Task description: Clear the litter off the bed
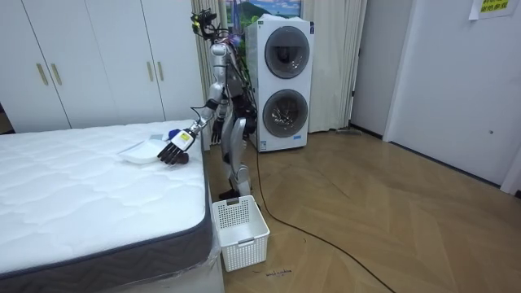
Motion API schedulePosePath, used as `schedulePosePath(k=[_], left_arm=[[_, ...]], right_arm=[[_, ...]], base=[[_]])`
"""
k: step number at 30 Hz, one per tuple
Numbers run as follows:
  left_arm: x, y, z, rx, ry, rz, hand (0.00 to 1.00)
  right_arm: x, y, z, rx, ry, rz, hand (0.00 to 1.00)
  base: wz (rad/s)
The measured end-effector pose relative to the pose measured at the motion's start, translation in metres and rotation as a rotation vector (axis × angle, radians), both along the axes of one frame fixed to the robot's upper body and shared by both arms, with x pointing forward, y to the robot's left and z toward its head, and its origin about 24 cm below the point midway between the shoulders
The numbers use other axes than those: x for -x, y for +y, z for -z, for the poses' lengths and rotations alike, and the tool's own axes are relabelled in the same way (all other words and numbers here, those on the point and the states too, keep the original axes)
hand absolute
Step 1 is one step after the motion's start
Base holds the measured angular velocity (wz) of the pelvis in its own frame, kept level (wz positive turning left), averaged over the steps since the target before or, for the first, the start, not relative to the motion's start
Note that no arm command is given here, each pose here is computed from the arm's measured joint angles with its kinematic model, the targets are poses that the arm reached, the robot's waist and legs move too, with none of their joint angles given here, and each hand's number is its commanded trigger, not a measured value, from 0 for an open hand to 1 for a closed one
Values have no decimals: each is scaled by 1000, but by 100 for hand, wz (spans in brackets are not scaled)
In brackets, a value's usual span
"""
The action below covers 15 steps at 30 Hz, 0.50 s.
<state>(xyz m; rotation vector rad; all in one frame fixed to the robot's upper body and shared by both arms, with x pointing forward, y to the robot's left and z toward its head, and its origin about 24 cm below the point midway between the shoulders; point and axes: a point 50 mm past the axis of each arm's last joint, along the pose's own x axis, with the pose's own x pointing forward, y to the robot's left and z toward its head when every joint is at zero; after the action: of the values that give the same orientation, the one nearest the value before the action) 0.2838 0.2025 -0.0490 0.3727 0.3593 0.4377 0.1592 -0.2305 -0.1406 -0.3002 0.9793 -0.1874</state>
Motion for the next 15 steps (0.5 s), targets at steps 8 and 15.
schedulePosePath(k=[8, 15], left_arm=[[-7, -2, -8, -1, -45, -2, 0], [-11, -4, -14, 1, -79, 1, 0]], right_arm=[[-1, 0, 0, -1, -5, -2, 0], [-1, 1, -1, -4, -14, 0, 0]], base=[[0], [-1]])
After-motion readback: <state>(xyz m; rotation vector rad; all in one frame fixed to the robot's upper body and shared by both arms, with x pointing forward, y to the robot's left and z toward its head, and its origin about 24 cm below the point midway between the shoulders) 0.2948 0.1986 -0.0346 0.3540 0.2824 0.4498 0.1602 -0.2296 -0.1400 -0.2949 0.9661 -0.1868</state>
